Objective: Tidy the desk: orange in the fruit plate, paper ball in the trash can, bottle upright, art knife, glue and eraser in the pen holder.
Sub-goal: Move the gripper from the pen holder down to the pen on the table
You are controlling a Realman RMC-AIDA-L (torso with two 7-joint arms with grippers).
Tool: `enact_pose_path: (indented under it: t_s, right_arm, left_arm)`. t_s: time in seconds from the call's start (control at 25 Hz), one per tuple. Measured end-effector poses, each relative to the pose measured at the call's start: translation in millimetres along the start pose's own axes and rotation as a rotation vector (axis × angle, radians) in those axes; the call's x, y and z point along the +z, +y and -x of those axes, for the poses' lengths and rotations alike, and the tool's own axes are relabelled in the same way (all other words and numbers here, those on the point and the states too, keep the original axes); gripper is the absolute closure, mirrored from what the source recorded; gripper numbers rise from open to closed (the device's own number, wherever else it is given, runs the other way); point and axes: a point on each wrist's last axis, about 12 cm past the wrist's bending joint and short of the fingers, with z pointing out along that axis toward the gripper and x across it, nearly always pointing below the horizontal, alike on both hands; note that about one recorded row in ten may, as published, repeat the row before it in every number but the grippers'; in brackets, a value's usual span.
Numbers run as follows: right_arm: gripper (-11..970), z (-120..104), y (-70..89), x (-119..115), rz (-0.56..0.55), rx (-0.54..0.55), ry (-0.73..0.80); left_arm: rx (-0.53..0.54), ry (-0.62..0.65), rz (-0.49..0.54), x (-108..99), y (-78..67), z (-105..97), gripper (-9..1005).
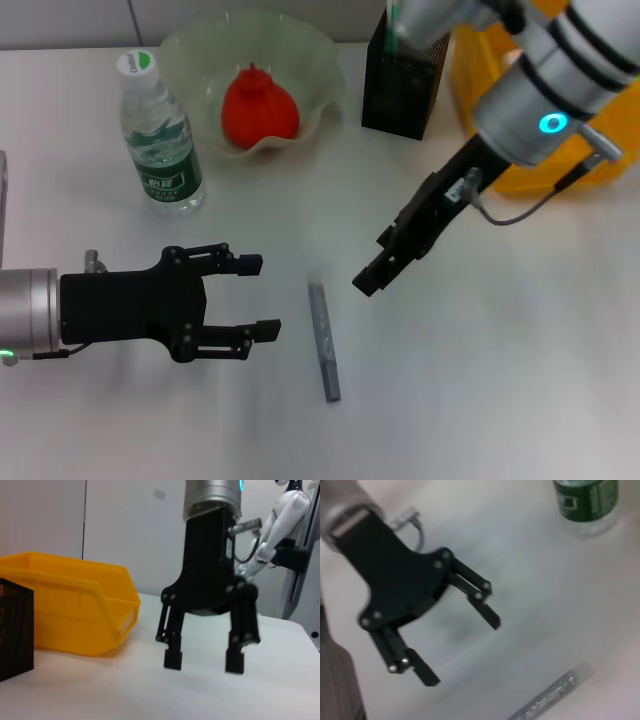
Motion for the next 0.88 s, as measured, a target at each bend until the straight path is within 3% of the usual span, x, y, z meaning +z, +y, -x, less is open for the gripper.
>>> enact_pose_path:
  t_s: [0.08, 0.64, 0.88]
  right_arm:
    - [192, 11, 5.6, 15, -0.058, -0.03, 0.066]
    - [193, 29, 30.6, 55, -0.111, -0.172, 0.128]
    - [194, 33, 35.2, 63, -0.153, -0.166, 0.139]
  left_arm:
    - [-0.001, 0.003, 0.003, -2, 0.0, -1, 194]
    - [-0.006, 0.016, -0.006, -3, -1.5, -3, 194]
    - [-0.011, 0.015, -0.006, -2, -2.5, -4, 194]
